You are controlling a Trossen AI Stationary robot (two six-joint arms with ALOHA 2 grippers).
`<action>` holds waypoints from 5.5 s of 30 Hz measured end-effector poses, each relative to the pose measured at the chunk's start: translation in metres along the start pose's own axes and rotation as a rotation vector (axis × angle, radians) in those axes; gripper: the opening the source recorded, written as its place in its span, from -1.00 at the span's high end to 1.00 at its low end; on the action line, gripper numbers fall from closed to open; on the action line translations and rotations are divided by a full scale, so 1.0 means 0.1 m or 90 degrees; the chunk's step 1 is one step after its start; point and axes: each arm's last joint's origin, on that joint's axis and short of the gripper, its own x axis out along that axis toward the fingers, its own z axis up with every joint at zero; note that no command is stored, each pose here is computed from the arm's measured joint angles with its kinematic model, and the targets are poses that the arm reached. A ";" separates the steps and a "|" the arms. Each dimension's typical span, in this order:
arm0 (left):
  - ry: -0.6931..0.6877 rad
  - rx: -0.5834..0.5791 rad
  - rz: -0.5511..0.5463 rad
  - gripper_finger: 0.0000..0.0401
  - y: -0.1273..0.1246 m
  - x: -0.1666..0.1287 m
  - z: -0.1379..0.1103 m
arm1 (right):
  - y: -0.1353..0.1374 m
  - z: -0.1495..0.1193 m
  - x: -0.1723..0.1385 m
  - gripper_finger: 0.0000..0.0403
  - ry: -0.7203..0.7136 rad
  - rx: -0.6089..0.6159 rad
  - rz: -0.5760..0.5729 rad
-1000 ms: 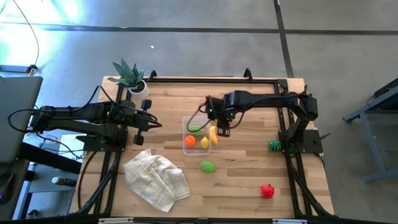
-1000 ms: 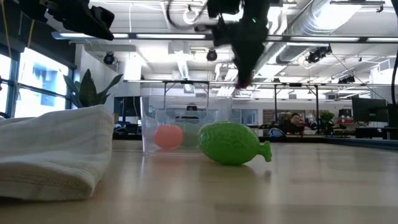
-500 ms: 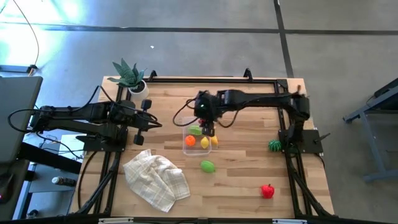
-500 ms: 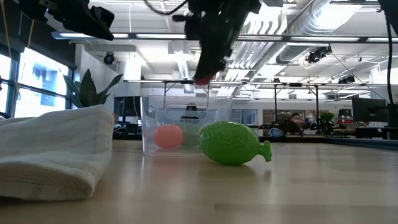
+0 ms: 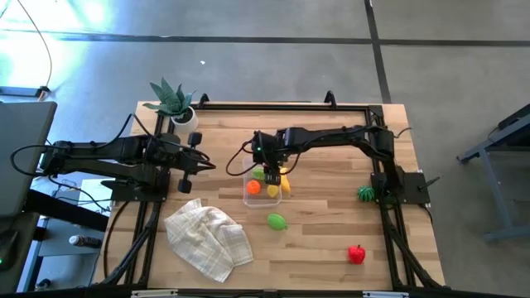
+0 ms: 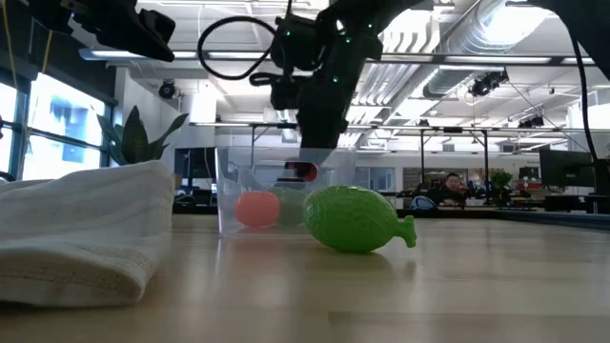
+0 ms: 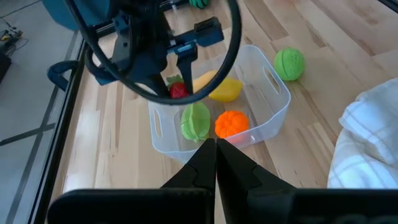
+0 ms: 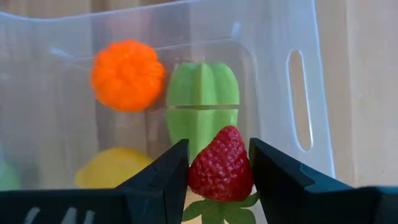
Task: Pick and placing Produce into tupperware
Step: Put the red strawberry into the transparent bin, then put the green watermelon into the transparent bin
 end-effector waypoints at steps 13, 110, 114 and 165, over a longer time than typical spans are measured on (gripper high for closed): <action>0.000 0.000 0.000 0.99 0.00 0.00 0.00 | -0.06 -0.05 0.29 0.26 0.043 0.015 -0.008; 0.000 0.000 0.000 0.99 0.00 0.00 0.00 | 0.28 -1.61 -1.02 -0.01 0.371 0.518 -0.273; 0.000 0.000 0.000 0.99 0.00 0.00 0.00 | 0.32 -1.92 -1.10 -0.01 0.356 0.630 -0.264; 0.000 0.000 0.000 0.99 0.00 0.00 0.00 | 0.69 -2.59 -1.02 -0.30 0.353 0.816 -0.187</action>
